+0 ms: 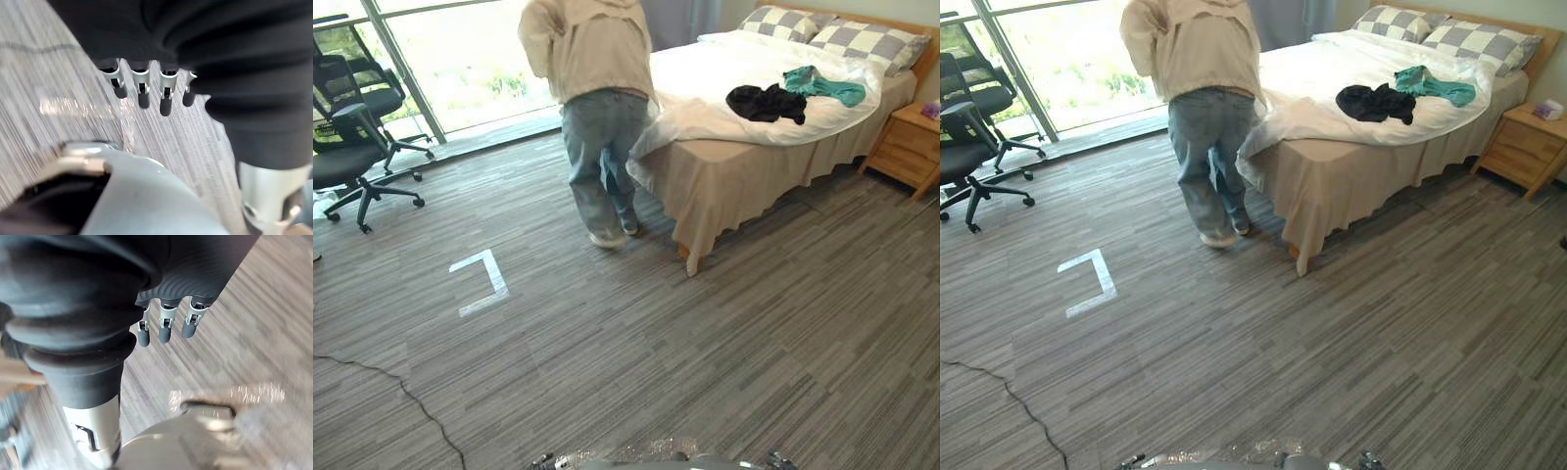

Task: Tidy the bed and pick cloth on bed and put in laundry

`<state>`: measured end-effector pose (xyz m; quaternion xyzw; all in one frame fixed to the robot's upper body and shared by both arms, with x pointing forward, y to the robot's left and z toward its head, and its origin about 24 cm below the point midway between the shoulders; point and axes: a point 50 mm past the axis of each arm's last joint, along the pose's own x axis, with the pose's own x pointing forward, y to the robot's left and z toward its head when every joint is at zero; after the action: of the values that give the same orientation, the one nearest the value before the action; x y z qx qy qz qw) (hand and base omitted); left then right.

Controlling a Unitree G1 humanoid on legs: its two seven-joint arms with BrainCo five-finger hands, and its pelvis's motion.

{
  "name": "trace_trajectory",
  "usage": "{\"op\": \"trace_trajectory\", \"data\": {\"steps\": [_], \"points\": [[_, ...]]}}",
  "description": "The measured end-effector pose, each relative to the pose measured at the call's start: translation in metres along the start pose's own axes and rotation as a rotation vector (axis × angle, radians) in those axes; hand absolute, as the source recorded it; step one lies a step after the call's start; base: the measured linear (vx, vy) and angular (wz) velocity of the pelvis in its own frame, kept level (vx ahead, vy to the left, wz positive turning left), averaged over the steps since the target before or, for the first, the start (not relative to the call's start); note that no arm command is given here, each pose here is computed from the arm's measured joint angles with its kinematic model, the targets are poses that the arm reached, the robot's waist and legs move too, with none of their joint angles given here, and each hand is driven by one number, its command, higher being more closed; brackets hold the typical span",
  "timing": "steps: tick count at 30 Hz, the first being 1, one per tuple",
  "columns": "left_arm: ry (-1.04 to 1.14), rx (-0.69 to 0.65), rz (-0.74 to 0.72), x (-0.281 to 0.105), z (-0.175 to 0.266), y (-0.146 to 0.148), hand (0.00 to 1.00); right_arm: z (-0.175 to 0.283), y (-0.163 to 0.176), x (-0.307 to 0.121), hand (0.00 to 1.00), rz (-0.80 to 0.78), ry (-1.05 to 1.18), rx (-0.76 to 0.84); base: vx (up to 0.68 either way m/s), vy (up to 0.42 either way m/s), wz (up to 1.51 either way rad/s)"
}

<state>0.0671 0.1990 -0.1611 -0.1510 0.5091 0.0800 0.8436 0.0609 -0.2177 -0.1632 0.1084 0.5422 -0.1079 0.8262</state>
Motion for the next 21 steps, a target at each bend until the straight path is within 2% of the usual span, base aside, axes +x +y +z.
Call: {"op": "trace_trajectory", "data": {"steps": [6, 15, 21], "points": [[-0.021, -0.009, 0.013, 0.001, 0.001, -0.004, 0.0, 0.004, 0.005, 0.002, 0.0, 0.012, -0.013, 0.018, 0.1, 0.045, 0.01], [0.072, 0.074, 0.033, 0.01, 0.013, -0.011, 0.0, 0.024, 0.025, 0.009, 0.0, 0.06, -0.066, 0.041, 0.03, 0.009, -0.01], [0.092, 0.162, 0.117, 0.013, 0.019, -0.014, 0.0, 0.03, 0.033, 0.011, 0.0, 0.073, -0.08, 0.046, -0.04, -0.01, -0.03]]}}
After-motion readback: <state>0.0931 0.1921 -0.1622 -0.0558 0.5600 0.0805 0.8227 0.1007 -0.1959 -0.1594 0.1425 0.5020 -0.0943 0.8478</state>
